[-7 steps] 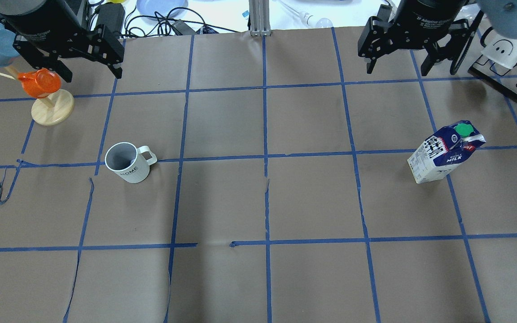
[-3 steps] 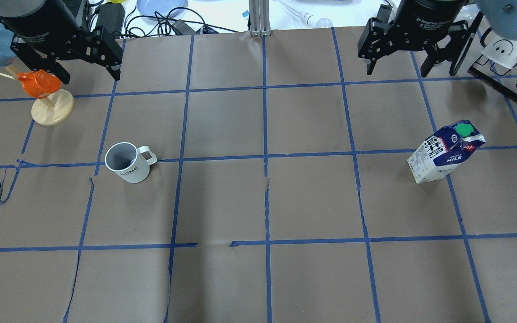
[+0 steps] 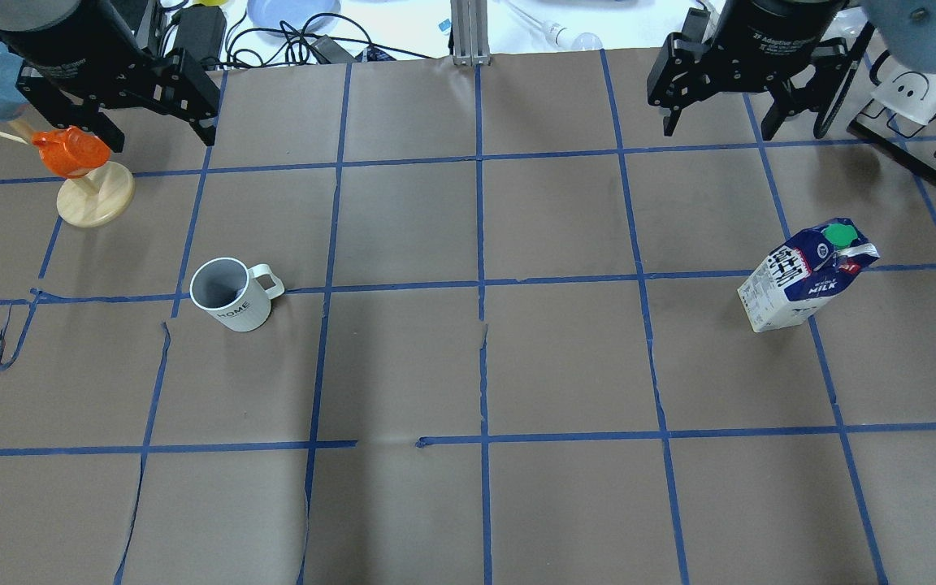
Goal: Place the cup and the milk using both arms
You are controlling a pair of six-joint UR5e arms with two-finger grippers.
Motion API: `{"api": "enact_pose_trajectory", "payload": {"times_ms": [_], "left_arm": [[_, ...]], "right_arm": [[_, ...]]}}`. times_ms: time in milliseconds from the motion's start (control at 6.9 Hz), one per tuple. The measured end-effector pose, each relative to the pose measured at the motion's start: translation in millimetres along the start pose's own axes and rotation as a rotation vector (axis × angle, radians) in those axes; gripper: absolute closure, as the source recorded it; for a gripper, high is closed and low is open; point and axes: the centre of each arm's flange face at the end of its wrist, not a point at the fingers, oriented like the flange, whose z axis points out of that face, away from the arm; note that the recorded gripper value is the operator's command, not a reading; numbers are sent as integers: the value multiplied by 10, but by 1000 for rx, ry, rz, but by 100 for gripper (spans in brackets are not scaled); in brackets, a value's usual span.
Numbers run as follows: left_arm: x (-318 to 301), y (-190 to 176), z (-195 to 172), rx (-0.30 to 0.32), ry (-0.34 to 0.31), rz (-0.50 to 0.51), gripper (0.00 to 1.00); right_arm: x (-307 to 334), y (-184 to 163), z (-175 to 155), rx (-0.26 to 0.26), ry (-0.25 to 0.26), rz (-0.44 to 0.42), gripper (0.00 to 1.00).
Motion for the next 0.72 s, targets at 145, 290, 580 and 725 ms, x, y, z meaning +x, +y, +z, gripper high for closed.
{"api": "enact_pose_trajectory", "payload": {"times_ms": [145, 290, 580, 725], "left_arm": [[-255, -34, 171, -34, -4, -10, 0], [-542, 11, 406, -79, 5, -35, 0], [-892, 125, 1018, -124, 17, -41, 0], [-939, 171, 1339, -125, 21, -42, 0]], "right_arm": [[3, -2, 7, -1, 3, -7, 0], [14, -14, 15, 4, 16, -8, 0], [73, -26, 178, -11, 57, -13, 0], [141, -28, 334, -33, 66, -40, 0]]}}
